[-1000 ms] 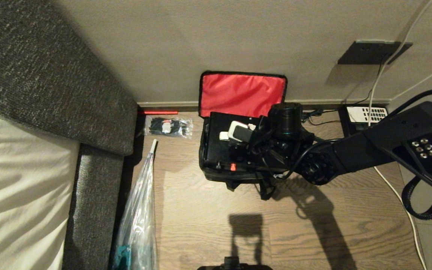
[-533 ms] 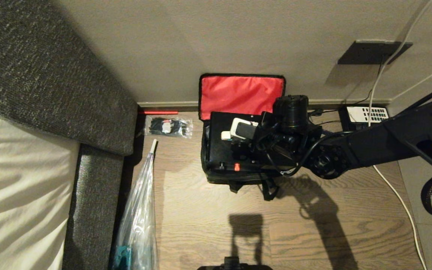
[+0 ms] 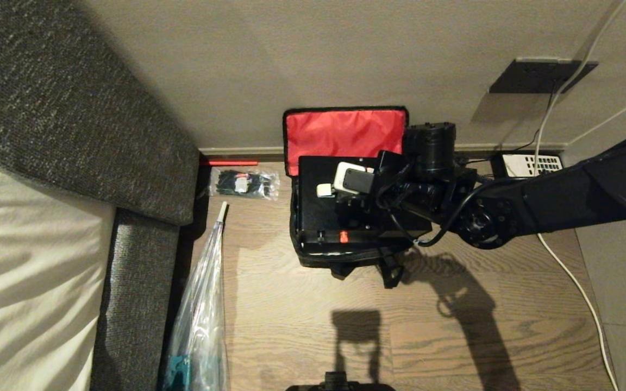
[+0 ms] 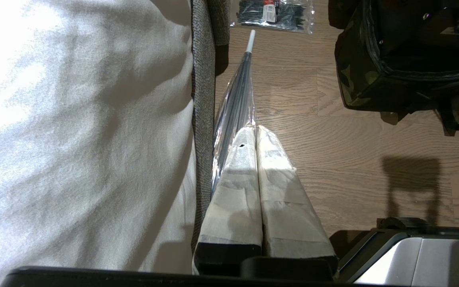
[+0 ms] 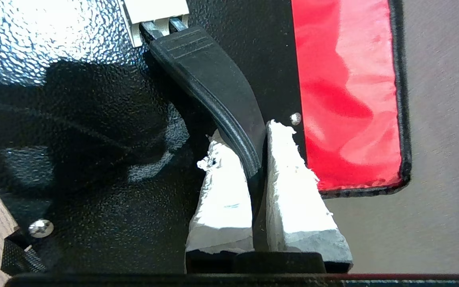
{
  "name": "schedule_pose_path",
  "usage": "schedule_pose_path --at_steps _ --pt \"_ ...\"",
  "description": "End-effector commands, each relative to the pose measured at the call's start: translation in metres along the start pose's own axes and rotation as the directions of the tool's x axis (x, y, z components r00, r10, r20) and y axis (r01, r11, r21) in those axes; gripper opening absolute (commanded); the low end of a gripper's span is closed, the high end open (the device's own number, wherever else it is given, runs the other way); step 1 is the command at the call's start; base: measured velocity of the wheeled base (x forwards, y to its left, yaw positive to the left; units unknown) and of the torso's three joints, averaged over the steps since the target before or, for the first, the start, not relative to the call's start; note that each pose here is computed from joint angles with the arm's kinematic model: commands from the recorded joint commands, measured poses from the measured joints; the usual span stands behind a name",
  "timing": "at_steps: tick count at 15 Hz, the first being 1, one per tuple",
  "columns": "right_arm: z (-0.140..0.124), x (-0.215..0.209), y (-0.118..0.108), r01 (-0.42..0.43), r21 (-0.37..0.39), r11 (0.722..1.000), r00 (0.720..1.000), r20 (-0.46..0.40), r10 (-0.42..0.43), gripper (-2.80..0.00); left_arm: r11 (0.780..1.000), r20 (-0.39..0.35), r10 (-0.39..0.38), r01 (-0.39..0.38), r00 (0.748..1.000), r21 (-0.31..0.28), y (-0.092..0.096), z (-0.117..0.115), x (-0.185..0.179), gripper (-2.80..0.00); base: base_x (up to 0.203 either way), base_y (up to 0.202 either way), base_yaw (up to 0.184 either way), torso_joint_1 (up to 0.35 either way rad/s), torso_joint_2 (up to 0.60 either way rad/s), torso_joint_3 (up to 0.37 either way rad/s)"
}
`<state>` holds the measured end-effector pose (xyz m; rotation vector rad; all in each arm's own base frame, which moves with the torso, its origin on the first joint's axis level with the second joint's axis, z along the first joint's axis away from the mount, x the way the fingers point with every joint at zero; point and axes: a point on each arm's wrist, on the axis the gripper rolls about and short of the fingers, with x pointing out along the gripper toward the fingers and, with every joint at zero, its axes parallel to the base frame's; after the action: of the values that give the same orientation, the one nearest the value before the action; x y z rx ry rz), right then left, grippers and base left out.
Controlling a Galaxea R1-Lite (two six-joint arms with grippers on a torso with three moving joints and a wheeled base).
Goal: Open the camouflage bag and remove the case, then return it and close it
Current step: Place the black box back
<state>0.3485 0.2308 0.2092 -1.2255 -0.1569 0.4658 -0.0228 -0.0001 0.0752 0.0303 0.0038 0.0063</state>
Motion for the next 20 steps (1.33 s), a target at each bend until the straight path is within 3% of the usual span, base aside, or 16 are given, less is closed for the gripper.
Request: schedule_pose_path --at_steps 1,20 --pt "0.0034 -0.0071 -0.0109 0.001 -0.015 1.000 1.000 0.003 -0.001 -2.80 1.000 0.001 0.002 -0.002 1.000 0.000 0.0000 -0.0004 0.0000 -2.80 0.000 0.000 0.000 0.000 0.00 0.000" --pt "0.0043 -0.0075 -0.0159 -0.024 -0.058 0.998 0.999 0.030 0.026 -2.80 1.000 0.001 0.001 -0.001 1.000 0.000 0.0000 -0.0005 0.0000 -2.80 0.000 0.000 0.000 0.000 0.00 0.000"
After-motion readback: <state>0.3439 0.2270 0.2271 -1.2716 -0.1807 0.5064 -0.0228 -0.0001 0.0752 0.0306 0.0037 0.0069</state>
